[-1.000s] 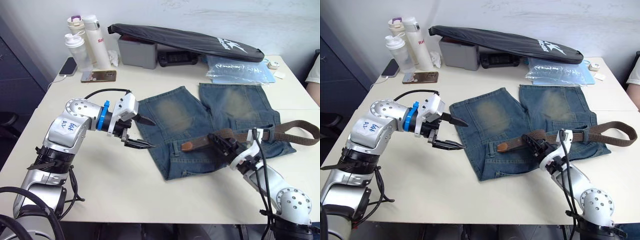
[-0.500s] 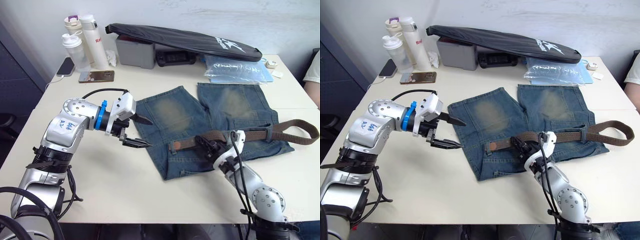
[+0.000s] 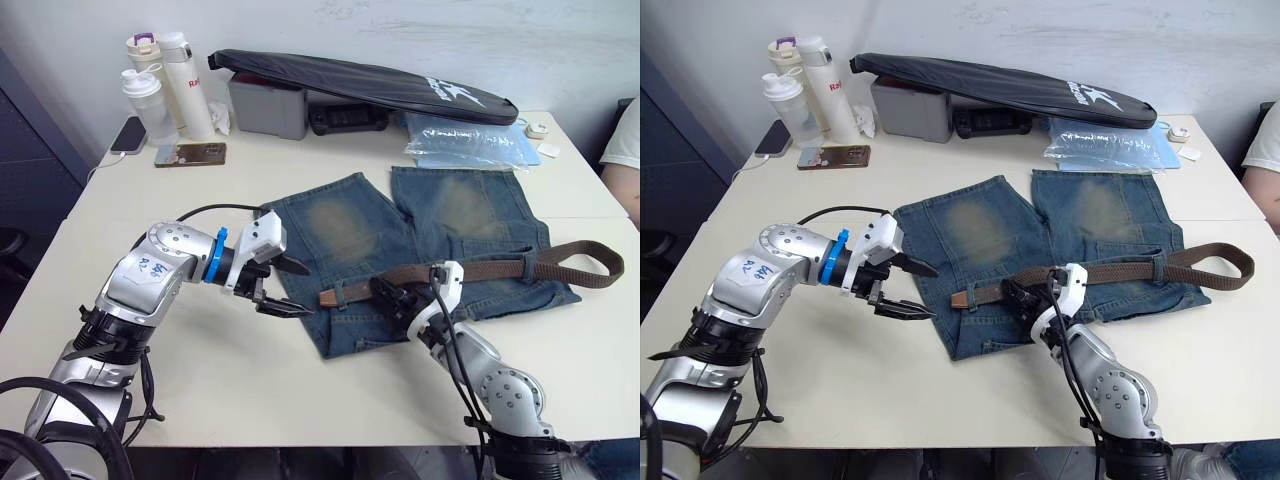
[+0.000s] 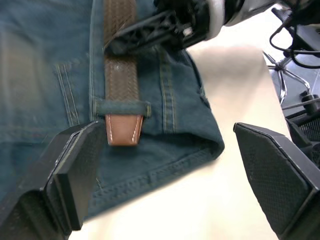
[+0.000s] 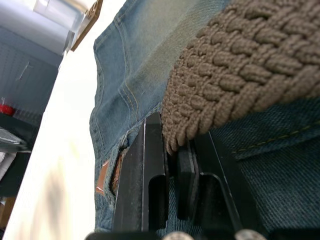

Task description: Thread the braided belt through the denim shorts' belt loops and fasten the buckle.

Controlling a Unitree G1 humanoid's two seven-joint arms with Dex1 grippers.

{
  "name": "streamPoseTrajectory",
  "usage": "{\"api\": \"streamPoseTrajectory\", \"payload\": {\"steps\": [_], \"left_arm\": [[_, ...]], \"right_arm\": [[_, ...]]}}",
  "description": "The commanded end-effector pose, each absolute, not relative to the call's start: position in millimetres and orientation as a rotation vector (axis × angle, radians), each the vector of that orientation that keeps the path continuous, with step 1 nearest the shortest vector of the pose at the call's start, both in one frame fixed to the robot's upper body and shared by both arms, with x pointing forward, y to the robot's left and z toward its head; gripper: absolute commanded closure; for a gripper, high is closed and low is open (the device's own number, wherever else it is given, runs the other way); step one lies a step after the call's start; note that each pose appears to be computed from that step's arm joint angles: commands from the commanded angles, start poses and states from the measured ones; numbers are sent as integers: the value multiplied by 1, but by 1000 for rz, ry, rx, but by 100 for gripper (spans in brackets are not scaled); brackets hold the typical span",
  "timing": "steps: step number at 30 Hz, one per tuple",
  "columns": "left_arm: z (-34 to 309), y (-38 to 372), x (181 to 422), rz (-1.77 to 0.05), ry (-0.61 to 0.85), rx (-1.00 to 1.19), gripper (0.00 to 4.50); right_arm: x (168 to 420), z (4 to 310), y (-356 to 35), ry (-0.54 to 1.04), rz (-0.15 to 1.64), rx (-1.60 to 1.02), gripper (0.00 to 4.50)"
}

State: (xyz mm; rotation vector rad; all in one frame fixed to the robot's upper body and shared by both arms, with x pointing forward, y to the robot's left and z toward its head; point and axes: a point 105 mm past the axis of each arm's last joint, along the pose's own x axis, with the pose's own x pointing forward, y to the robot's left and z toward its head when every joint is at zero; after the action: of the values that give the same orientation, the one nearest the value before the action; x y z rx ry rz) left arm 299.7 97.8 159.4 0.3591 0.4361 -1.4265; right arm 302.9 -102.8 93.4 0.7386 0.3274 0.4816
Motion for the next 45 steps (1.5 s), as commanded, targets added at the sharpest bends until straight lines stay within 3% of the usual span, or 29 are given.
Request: {"api": "streamPoseTrajectory", "payload": {"steps": [1, 4, 7, 10, 14, 21, 26, 32, 36, 39, 40, 43, 45], "left_arm": [[154, 96, 299, -1374, 501, 337, 0], [154, 92, 298, -1354, 542, 262, 0], [164, 85, 304, -1286, 499, 185, 0], [162, 84, 306, -1242, 569, 164, 0], [180, 81, 307, -1264, 562, -33, 0], [187, 83, 302, -1255, 780, -268, 0], [176, 82, 304, -1225, 887, -307, 0], [159, 82, 313, -1119, 952, -265, 0], [165, 78, 311, -1149, 951, -263, 0], [166, 79, 311, -1147, 958, -240, 0], [165, 79, 311, -1143, 961, -228, 0], [166, 78, 313, -1138, 967, -249, 0], [165, 78, 316, -1124, 966, -257, 0]], "right_arm": [[291, 82, -86, 402, 557, 690, 445], [294, 82, -96, 389, 515, 682, 445], [288, 88, -102, 386, 533, 663, 335], [278, 96, -108, 389, 562, 639, 192], [262, 107, -122, 402, 600, 524, 1], [233, 141, -143, 402, 746, 164, 1], [231, 141, -191, 492, 636, -306, 1], [232, 149, -220, 489, 539, -380, 1], [238, 159, -243, 449, 410, -364, 114], [247, 172, -265, 399, 271, -344, 275], [249, 173, -268, 392, 250, -334, 298], [252, 162, -273, 437, 213, -320, 448], [255, 150, -271, 463, 210, -286, 448]]}}
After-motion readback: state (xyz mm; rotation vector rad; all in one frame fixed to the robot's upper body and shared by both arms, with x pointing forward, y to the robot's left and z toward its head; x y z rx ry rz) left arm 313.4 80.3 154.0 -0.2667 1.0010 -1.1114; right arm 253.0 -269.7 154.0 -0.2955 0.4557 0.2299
